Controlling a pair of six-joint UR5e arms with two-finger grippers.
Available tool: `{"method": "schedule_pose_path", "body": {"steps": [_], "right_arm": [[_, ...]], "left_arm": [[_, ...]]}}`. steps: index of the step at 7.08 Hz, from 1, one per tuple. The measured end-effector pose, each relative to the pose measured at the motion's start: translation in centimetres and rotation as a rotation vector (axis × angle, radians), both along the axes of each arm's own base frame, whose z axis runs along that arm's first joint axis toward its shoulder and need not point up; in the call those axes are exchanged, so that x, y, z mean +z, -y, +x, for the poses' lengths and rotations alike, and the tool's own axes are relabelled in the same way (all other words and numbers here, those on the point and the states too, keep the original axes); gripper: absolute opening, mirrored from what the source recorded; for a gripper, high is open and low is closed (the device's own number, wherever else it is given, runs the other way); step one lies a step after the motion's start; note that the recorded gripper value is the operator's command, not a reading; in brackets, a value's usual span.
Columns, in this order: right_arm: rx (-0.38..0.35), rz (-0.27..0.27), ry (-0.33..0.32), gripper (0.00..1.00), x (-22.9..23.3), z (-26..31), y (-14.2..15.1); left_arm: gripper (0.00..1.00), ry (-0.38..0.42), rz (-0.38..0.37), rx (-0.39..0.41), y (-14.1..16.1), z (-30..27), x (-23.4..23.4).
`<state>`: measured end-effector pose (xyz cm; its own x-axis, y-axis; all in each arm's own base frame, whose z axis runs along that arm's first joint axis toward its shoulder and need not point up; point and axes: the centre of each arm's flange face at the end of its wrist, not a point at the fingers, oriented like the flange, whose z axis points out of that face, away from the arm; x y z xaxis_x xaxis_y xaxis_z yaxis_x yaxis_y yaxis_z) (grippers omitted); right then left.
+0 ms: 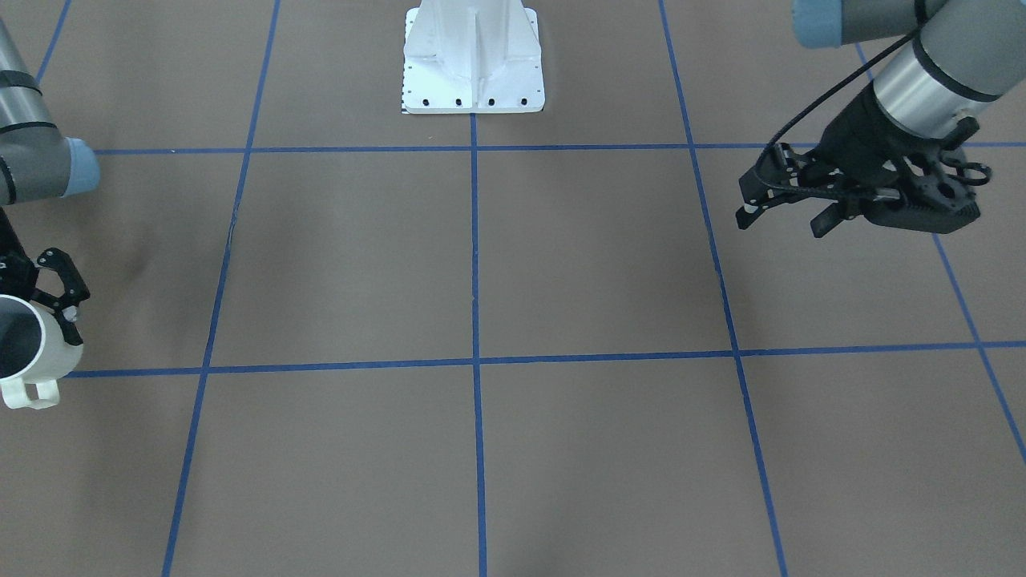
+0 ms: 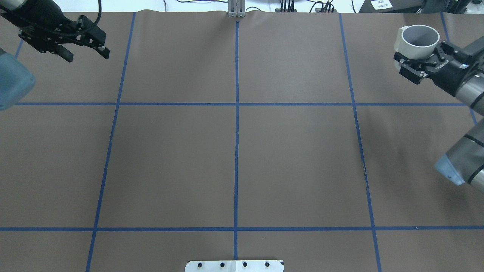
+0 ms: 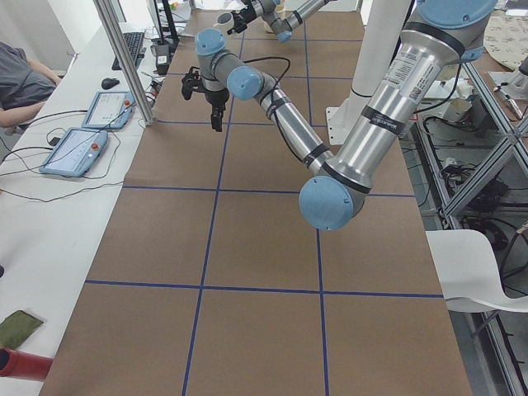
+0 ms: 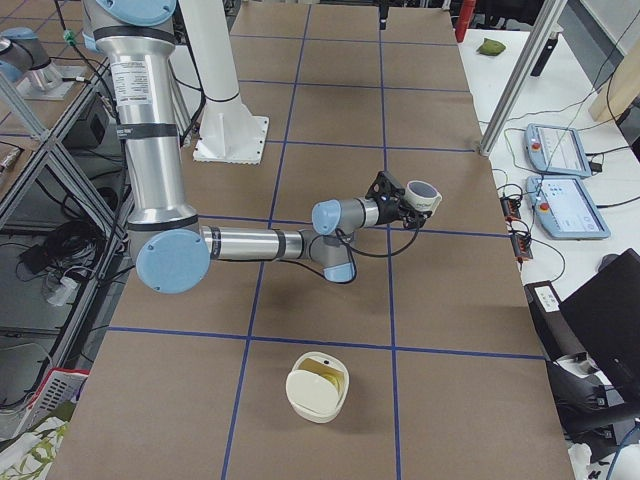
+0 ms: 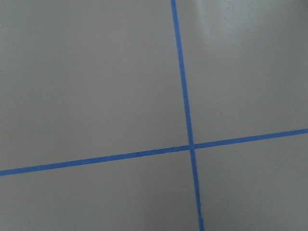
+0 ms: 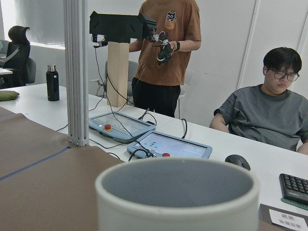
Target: Left arm hands cup to right arm to dump lemon
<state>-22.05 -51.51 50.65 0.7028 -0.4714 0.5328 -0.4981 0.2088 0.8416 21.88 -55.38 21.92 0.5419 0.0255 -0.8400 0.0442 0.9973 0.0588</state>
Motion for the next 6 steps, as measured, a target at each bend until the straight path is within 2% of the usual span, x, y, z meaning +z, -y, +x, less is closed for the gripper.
{"method": "schedule_pose_path", "body": {"steps": [3, 6], "right_arm": [[0.064, 0.005, 0.028, 0.00, -6.4, -9.9, -0.6], [0.119, -0.013, 0.034, 0.00, -13.8, -17.0, -4.4]], "left_arm": [[1.00, -0.023, -0.076, -0.050, -2.1, 6.5, -5.8], [1.00, -0.038, -0.129, -0.063, -4.0, 10.4, -8.5]]}}
